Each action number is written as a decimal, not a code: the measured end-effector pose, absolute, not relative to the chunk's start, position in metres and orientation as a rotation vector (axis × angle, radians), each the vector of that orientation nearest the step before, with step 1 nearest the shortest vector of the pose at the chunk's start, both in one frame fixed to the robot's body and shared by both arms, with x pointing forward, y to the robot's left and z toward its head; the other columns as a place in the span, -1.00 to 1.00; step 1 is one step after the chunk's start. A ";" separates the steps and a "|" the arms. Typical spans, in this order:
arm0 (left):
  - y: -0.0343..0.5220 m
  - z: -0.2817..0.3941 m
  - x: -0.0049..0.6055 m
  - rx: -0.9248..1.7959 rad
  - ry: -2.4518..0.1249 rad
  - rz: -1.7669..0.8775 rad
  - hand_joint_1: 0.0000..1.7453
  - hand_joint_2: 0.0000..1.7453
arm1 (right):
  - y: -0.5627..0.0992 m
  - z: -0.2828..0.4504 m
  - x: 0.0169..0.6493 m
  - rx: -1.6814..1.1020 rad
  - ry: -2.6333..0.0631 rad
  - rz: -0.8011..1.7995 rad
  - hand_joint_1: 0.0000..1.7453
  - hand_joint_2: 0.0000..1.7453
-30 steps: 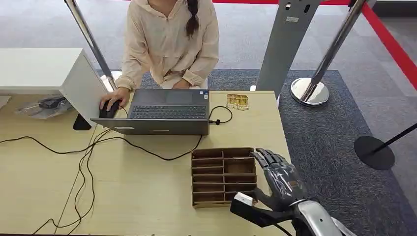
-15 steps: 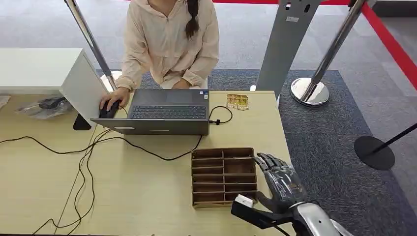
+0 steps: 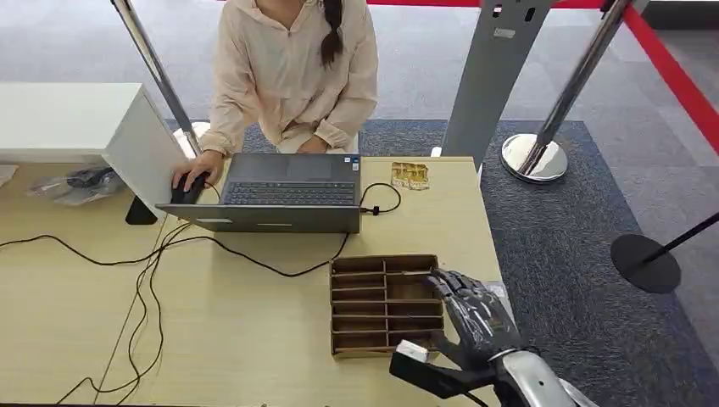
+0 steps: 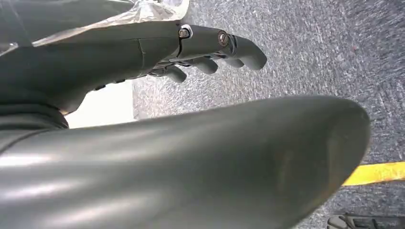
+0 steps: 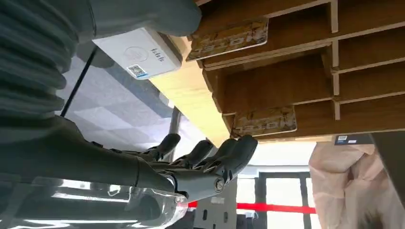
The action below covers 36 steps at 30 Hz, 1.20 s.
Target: Pass the card to the sensor for recognition and then transmit it.
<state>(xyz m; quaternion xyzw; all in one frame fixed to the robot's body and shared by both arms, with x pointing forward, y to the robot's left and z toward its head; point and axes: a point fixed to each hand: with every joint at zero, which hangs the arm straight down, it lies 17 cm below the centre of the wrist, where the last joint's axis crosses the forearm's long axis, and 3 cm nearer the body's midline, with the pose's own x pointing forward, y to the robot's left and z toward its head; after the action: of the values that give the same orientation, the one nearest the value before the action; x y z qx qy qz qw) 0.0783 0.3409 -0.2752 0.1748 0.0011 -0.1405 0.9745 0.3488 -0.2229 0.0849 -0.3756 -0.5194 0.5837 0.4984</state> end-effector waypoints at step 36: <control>0.346 -0.275 0.079 0.364 -0.002 -0.291 -1.00 -1.00 | -0.206 0.076 0.353 -0.879 -1.279 1.369 -0.12 1.00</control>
<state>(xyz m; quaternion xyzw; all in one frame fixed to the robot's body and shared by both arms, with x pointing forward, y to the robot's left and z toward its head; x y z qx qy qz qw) 0.0793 0.3463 -0.2747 0.1804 -0.0008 -0.1443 0.9730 0.3528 -0.2065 0.0760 -0.3652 -0.5312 0.5688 0.5108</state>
